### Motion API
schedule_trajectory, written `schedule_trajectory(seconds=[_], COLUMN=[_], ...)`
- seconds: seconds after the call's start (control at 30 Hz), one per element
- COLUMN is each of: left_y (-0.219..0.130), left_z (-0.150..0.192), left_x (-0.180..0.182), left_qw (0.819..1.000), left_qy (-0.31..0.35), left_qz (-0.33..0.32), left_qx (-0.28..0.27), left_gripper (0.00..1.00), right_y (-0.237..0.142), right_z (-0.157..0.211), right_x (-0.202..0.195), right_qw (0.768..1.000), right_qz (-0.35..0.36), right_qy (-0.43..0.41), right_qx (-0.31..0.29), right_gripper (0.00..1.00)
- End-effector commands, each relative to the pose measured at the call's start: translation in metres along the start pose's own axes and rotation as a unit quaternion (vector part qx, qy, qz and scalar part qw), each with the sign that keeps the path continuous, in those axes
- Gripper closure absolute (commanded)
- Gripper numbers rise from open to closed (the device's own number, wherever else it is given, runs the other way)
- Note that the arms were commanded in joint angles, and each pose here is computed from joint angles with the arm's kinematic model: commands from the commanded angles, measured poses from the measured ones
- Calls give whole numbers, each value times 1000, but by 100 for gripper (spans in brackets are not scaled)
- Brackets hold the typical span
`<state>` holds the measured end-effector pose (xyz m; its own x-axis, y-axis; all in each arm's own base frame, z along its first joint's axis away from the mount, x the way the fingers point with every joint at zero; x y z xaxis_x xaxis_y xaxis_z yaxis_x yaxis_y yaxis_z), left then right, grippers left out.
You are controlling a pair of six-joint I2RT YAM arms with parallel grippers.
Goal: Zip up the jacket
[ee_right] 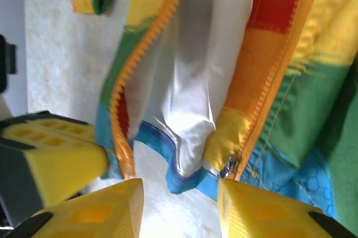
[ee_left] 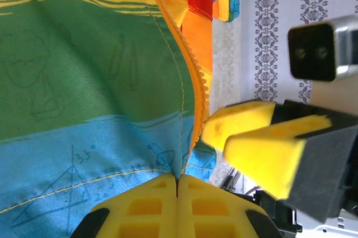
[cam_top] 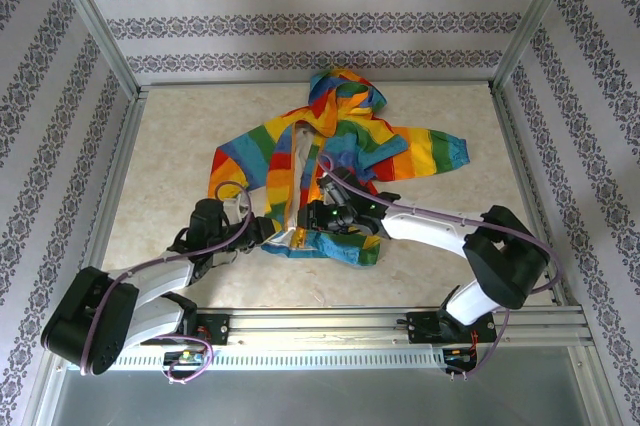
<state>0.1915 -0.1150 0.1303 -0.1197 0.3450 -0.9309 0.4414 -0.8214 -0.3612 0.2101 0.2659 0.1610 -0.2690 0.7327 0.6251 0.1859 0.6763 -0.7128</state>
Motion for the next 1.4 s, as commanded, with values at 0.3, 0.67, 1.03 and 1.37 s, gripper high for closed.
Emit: schedule_trajectory(seconds=[0.3, 0.67, 1.03, 1.37], left_y=[-9, -9, -12, -15], left_z=[-1, -1, 2, 5], left_x=[4, 6, 7, 6], left_qw=[1000, 1000, 1000, 1000], left_qy=[6, 12, 14, 16], left_qz=[7, 1, -1, -2], left_qx=[7, 15, 17, 18], left_gripper=[100, 100, 100, 100], right_y=[15, 22, 41, 52], right_z=[20, 24, 19, 15], right_x=[-2, -8, -5, -6], right_qw=[991, 990, 991, 990], right_qz=[126, 129, 115, 118], right_qy=[-10, 12, 10, -2], right_qx=[47, 52, 67, 73], right_gripper=[62, 63, 68, 73])
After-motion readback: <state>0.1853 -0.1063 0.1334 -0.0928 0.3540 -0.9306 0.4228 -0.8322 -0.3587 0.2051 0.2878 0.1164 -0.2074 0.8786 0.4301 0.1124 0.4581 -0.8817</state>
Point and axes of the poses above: each hand's point on the last joint's axis, 136 mm out from that joint toward the fingers, its own y axis out along the fingers, its own x axis along the line the jaws close on, z = x × y, the point moved 10 cm from there along -y, back along the fingers, and after that the axes turned 9 degrees about -y, right-handed, at the moved point
